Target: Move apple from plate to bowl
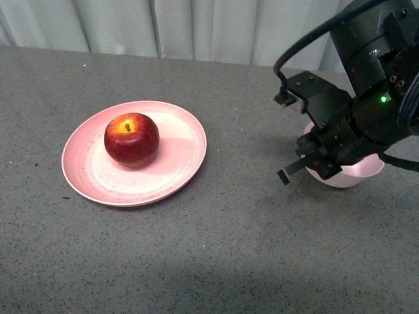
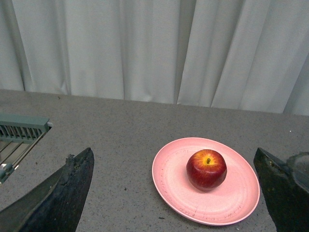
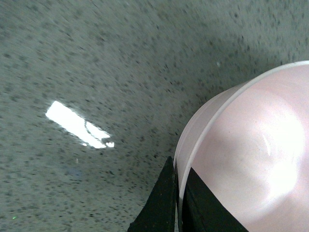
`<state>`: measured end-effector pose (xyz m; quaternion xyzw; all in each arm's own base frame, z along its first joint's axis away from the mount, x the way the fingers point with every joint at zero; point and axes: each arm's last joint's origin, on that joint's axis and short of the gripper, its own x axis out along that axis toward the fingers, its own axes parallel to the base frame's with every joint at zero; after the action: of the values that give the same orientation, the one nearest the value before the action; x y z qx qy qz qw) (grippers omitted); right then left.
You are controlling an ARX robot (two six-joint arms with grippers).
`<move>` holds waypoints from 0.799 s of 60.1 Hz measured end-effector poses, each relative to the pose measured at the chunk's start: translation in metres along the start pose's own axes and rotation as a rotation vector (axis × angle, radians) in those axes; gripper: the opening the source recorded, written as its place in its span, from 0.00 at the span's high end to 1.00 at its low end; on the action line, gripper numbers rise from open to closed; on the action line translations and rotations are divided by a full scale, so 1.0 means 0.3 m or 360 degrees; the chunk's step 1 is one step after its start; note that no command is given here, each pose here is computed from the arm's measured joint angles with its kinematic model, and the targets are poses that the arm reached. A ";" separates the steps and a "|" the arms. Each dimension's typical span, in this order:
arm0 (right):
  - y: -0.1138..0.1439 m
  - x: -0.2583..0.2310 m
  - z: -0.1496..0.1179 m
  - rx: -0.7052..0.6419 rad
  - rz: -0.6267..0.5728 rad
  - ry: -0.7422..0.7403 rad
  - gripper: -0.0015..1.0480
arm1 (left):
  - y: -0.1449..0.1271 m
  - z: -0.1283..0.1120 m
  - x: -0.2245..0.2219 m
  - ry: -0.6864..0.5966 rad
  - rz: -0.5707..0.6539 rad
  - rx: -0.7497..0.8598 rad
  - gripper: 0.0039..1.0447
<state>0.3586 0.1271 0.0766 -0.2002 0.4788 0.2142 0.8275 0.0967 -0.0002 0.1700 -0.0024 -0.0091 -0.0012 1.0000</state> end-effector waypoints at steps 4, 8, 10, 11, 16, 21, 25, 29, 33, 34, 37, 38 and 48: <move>0.025 -0.014 0.028 -0.0031 0.0045 -0.0049 0.99 | 0.000 0.000 0.000 0.0000 0.0000 0.0000 0.06; 0.061 -0.024 0.061 -0.0076 0.0105 -0.0096 0.99 | 0.000 0.000 0.000 0.0000 0.0000 0.0000 0.06; 0.074 -0.027 0.071 -0.0091 0.0120 -0.0106 0.99 | 0.000 0.000 0.000 0.0000 0.0000 0.0000 0.06; 0.088 -0.029 0.080 -0.0107 0.0135 -0.0112 0.99 | 0.000 0.000 0.000 0.0000 0.0000 0.0000 0.06; 0.144 -0.032 0.115 -0.0166 0.0203 -0.0128 0.99 | 0.000 0.000 0.000 0.0000 0.0001 0.0000 0.06; 0.204 -0.013 0.145 -0.0212 0.0263 -0.0138 0.99 | 0.000 0.000 0.000 0.0000 0.0001 0.0000 0.06; 0.224 0.003 0.155 -0.0224 0.0290 -0.0138 0.99 | 0.000 0.000 0.000 0.0000 0.0000 0.0000 0.06; 0.237 0.019 0.159 -0.0227 0.0299 -0.0130 0.99 | 0.000 0.000 0.000 0.0000 0.0000 0.0000 0.06; 0.247 0.033 0.161 -0.0223 0.0323 -0.0119 0.99 | 0.000 0.000 0.000 0.0000 0.0001 0.0000 0.06; 0.252 0.038 0.162 -0.0225 0.0332 -0.0115 0.99 | 0.000 0.000 0.000 0.0000 0.0001 0.0000 0.06; 0.260 0.046 0.164 -0.0227 0.0336 -0.0110 0.99 | 0.000 0.000 0.000 0.0000 0.0001 0.0000 0.06; 0.261 0.047 0.164 -0.0228 0.0337 -0.0110 0.99 | 0.000 0.000 0.000 0.0000 0.0001 0.0000 0.06; 0.274 0.056 0.167 -0.0236 0.0341 -0.0101 0.99 | 0.000 0.000 0.000 0.0000 0.0001 0.0000 0.06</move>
<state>0.3567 0.2247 0.0746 -0.2017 0.4538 0.3423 0.7976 0.0967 -0.0002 0.1700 -0.0024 -0.0091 -0.0010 1.0000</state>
